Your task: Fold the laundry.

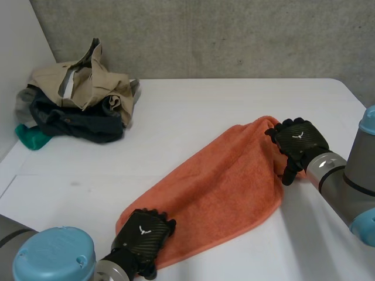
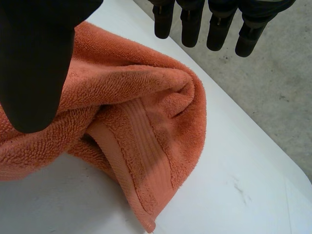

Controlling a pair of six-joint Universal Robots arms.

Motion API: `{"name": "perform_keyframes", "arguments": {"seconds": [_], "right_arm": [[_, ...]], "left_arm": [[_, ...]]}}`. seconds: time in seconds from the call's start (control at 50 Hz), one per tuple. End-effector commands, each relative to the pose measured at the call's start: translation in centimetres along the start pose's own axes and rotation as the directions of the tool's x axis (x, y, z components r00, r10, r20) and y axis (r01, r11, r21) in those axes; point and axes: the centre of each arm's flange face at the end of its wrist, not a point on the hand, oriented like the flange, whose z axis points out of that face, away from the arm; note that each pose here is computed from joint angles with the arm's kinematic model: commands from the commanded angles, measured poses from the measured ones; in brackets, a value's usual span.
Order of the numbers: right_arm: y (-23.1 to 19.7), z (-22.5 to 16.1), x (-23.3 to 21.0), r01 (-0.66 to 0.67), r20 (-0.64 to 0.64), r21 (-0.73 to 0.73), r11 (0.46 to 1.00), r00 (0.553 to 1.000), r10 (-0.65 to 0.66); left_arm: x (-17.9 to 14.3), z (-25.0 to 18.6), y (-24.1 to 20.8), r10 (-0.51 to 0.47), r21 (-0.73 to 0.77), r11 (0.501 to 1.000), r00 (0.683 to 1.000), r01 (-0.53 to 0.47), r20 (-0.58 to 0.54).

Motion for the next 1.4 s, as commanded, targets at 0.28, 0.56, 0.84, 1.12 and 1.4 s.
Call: {"name": "perform_keyframes", "arguments": {"seconds": [0.28,0.56,0.84,1.12,1.4], "right_arm": [[0.4,-0.1,-0.3,-0.001,0.013,-0.004,1.000,1.000,0.001],[0.4,-0.2,-0.3,-0.001,0.015,-0.007,1.000,1.000,0.001],[0.1,-0.7,-0.2,0.000,0.015,-0.001,1.000,1.000,0.000],[0.3,-0.8,0.1,-0.003,0.007,-0.007,1.000,1.000,0.003],[0.6,-0.9,0.0,-0.005,0.012,-0.015,1.000,1.000,0.005]], "left_arm": [[-1.9,3.0,-1.1,0.169,0.081,0.980,0.973,-0.184,0.158],[-3.6,4.8,-3.0,0.141,0.125,0.977,0.966,-0.171,0.215],[-5.1,6.6,-3.6,0.124,0.127,0.979,0.961,-0.159,0.247],[-2.2,2.0,-4.9,0.130,0.166,0.975,0.986,-0.146,0.101],[0.1,4.5,-3.8,0.124,0.167,0.978,0.992,-0.124,0.011]]}}
